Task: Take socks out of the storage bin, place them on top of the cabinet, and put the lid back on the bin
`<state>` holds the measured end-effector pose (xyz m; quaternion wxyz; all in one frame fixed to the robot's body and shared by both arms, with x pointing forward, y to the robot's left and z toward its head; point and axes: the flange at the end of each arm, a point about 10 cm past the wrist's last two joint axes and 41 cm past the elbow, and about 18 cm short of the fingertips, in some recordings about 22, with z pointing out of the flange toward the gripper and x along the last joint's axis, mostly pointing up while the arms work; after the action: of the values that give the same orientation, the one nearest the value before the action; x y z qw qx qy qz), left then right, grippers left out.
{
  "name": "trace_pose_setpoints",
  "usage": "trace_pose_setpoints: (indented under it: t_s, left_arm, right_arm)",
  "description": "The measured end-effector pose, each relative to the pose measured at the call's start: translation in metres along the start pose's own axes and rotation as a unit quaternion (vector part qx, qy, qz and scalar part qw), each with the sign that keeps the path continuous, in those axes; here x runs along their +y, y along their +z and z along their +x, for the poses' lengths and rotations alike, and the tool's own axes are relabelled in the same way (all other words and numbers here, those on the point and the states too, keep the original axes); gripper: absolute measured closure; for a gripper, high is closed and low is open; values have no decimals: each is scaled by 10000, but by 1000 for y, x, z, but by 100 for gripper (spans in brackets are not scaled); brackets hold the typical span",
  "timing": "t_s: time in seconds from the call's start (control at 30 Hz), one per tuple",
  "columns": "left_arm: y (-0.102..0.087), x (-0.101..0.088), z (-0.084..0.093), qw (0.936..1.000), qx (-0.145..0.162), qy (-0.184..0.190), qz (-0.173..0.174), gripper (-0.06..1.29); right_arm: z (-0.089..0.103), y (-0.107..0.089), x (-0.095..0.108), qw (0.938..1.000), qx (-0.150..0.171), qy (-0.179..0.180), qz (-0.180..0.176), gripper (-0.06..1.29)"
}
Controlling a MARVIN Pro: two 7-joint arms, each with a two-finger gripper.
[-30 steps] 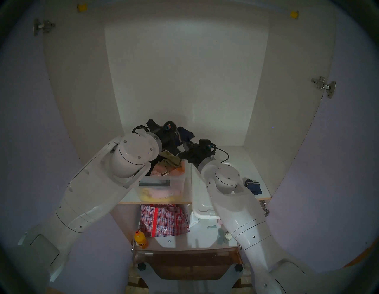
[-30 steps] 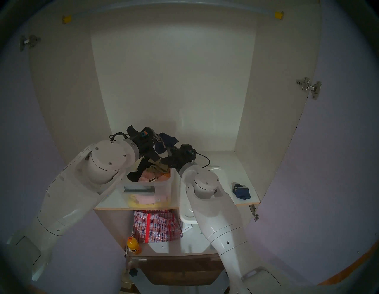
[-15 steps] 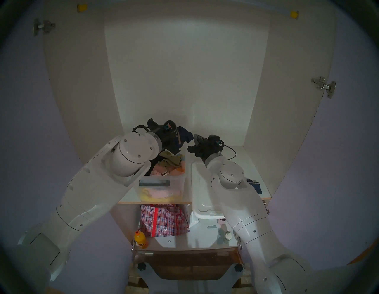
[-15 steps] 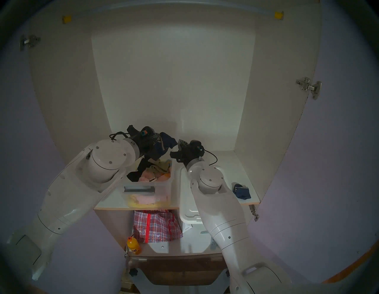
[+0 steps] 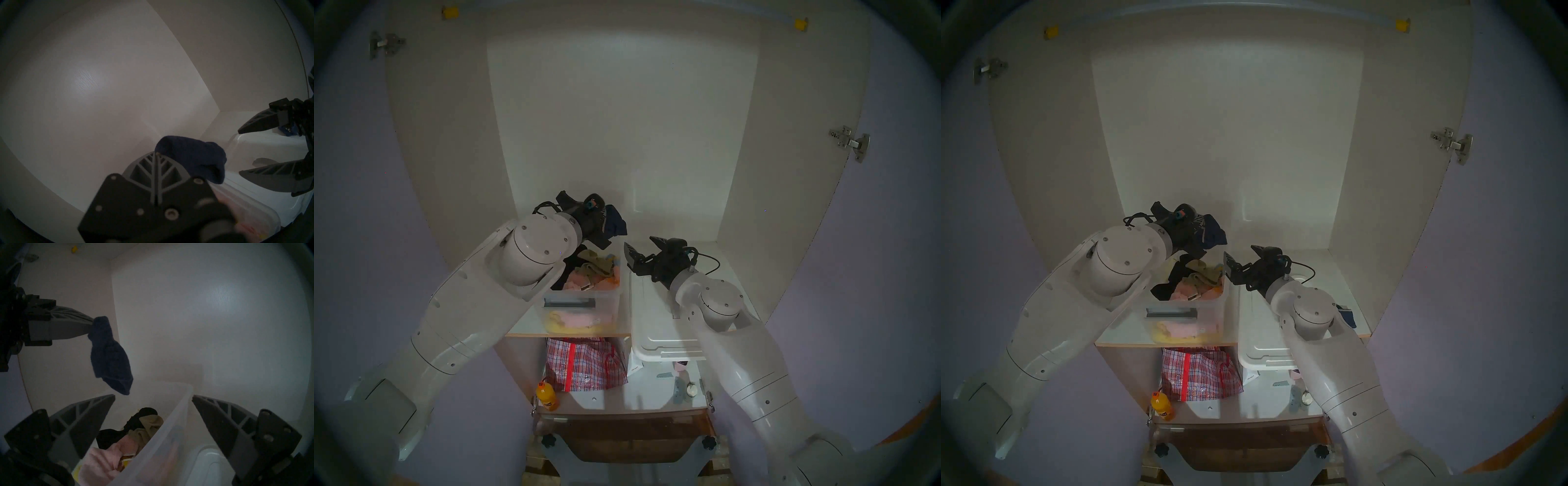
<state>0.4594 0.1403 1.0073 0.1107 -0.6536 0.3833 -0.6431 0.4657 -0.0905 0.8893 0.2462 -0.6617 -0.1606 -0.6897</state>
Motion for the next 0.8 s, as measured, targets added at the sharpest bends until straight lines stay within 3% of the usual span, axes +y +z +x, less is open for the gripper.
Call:
trace_pose_setpoints:
  t_s: [0.3, 0.5, 0.53, 0.57, 0.63, 0.8]
  left_arm:
    - [-1, 7, 4, 10000, 37, 9, -72, 125]
    - [-5, 9, 8, 9999, 48, 16, -92, 125]
    - [-7, 10, 9, 10000, 39, 19, -88, 125]
    - [-8, 10, 9, 10000, 33, 19, -89, 125]
    - [-10, 10, 10, 10000, 31, 18, -84, 125]
    - [-14, 10, 9, 10000, 25, 10, -52, 125]
  right_arm:
    - [9, 23, -22, 9996, 215, 199, 25, 0]
    - [7, 42, -24, 9997, 211, 142, -64, 0]
    - [6, 47, -24, 9997, 204, 133, -94, 6]
    - [3, 51, -21, 9997, 172, 130, -128, 33]
    - [-2, 57, -17, 9996, 142, 133, -217, 126]
    - [-4, 60, -9, 9980, 324, 111, -533, 125]
